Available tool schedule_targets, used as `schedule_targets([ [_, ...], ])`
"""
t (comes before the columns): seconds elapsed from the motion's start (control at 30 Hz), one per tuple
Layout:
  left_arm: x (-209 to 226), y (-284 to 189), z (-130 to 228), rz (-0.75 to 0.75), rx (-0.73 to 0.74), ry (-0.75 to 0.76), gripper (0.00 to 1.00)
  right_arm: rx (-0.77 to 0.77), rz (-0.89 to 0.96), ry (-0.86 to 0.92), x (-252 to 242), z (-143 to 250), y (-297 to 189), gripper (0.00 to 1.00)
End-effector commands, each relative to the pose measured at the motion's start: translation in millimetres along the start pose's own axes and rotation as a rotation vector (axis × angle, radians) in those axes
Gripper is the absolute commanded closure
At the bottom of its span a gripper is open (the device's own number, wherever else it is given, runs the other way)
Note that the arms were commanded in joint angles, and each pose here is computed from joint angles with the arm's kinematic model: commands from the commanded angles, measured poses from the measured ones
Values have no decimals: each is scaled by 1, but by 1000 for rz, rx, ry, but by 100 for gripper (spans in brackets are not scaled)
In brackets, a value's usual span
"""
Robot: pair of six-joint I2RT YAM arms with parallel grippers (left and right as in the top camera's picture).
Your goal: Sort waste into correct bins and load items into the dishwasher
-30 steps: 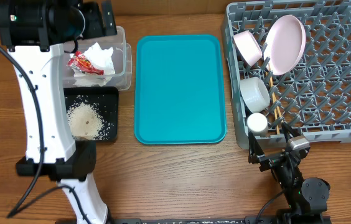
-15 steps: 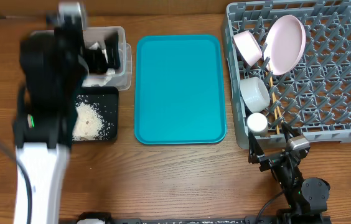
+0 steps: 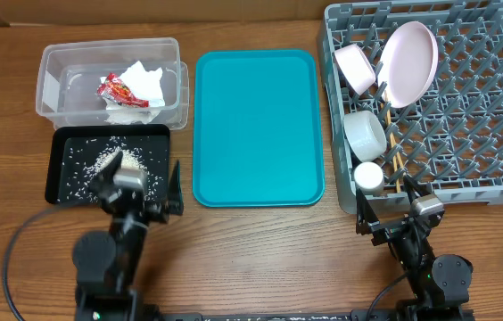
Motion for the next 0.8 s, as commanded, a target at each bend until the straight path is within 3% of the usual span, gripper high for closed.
schedule_targets([
  [0.0, 2, -12, 10, -37, -61, 26, 0, -7, -6, 3, 0, 2, 0, 0],
  [0.4, 7, -24, 49, -76, -124, 40, 0, -7, -6, 3, 0, 2, 0, 0],
  [0.77, 8, -20, 82, -74, 16, 23, 0, -8, -6, 3, 0, 2, 0, 0],
])
Point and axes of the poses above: each gripper's point midway between its finger pads, its own y axis out along the fingers, its own x axis along the line the jaws close on, z = x × y, the point moved 9 cm from there along -y, back along the fingers, and after that the axes turned 4 degrees about -y, right-handed, at the moved point
